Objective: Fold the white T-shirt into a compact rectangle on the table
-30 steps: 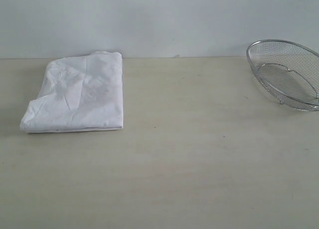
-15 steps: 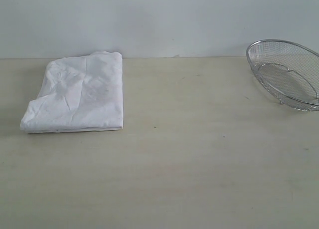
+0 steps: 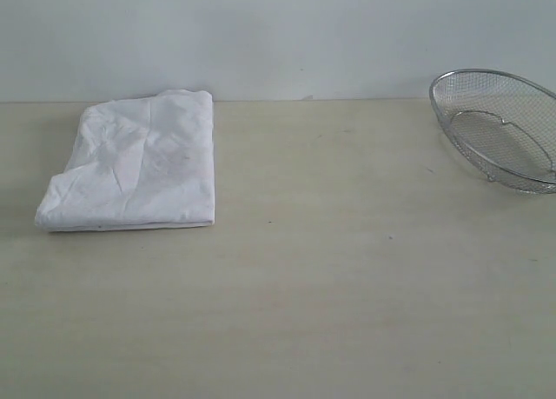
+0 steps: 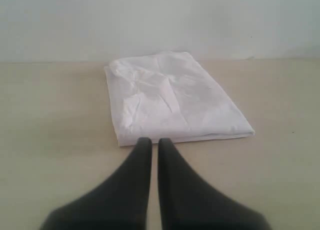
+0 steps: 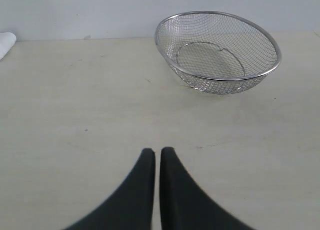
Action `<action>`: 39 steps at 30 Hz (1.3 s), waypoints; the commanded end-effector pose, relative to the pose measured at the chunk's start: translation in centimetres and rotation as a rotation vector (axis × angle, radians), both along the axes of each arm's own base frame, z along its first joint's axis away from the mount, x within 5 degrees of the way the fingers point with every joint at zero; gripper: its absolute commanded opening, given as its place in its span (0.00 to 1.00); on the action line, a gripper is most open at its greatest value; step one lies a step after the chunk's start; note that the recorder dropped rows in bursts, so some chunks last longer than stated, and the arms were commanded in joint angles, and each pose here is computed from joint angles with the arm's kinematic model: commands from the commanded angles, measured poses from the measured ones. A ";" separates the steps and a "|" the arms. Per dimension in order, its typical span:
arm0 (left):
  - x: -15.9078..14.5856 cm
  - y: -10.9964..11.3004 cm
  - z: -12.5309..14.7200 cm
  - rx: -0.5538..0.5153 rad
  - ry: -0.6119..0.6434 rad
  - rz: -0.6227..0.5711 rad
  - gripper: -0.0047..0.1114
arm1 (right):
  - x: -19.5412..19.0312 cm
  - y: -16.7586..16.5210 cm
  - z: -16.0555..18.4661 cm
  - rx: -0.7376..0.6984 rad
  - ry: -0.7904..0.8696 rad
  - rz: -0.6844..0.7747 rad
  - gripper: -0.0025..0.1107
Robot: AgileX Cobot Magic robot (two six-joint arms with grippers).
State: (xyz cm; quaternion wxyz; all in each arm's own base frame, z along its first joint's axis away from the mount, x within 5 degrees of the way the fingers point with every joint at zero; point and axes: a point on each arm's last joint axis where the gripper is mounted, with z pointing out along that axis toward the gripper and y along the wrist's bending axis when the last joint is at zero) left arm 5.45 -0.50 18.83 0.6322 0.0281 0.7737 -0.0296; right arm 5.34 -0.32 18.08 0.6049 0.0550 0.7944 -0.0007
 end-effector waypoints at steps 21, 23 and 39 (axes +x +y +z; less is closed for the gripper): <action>0.0 0.3 -0.2 0.000 0.004 0.058 0.08 | 0.0 0.0 0.1 -0.001 -0.015 -0.004 0.02; 0.0 0.3 -0.2 0.000 0.004 0.058 0.08 | 0.0 0.0 0.1 -0.001 -0.015 -0.004 0.02; 0.0 0.3 -0.2 0.000 0.004 0.058 0.08 | 0.0 0.0 0.1 -0.001 -0.015 -0.004 0.02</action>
